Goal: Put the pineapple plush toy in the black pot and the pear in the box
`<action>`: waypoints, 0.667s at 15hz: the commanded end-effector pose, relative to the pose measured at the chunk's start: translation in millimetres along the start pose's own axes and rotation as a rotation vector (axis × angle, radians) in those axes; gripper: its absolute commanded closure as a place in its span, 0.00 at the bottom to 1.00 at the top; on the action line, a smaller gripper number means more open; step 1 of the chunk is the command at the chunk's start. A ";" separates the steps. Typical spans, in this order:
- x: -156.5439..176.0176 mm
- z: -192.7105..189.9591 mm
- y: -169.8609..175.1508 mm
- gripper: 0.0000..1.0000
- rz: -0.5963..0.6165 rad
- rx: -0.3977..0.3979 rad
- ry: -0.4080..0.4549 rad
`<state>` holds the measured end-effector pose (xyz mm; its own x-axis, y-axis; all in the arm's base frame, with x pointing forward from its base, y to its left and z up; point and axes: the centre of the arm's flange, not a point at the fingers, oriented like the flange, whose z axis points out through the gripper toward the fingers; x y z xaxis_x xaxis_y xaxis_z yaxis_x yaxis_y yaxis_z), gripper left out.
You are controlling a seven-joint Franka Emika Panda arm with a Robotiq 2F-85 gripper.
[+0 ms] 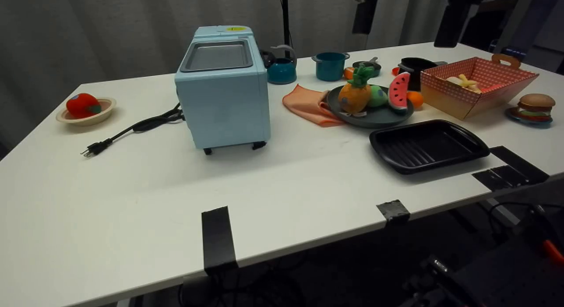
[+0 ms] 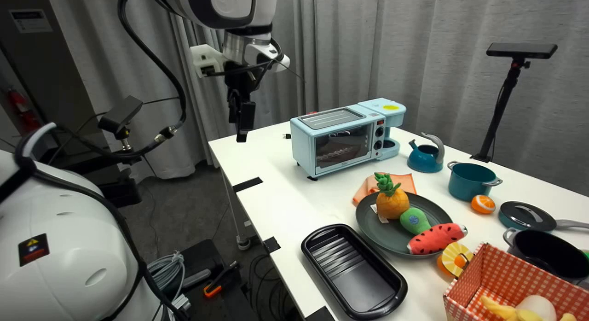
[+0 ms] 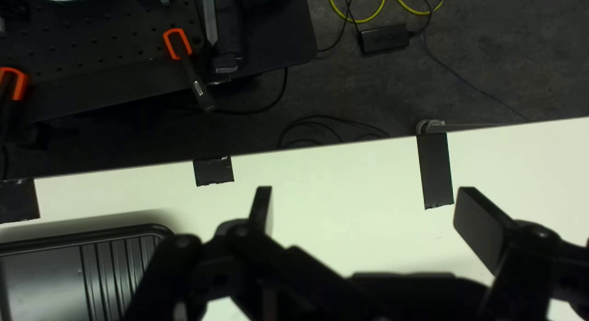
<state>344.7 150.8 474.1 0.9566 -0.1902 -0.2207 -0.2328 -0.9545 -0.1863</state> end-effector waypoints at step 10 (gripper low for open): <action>21.2 -19.7 6.0 0.00 0.021 -0.003 0.033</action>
<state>347.9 147.9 474.9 0.9560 -0.1974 -0.2172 -0.2386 -0.9536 -0.1838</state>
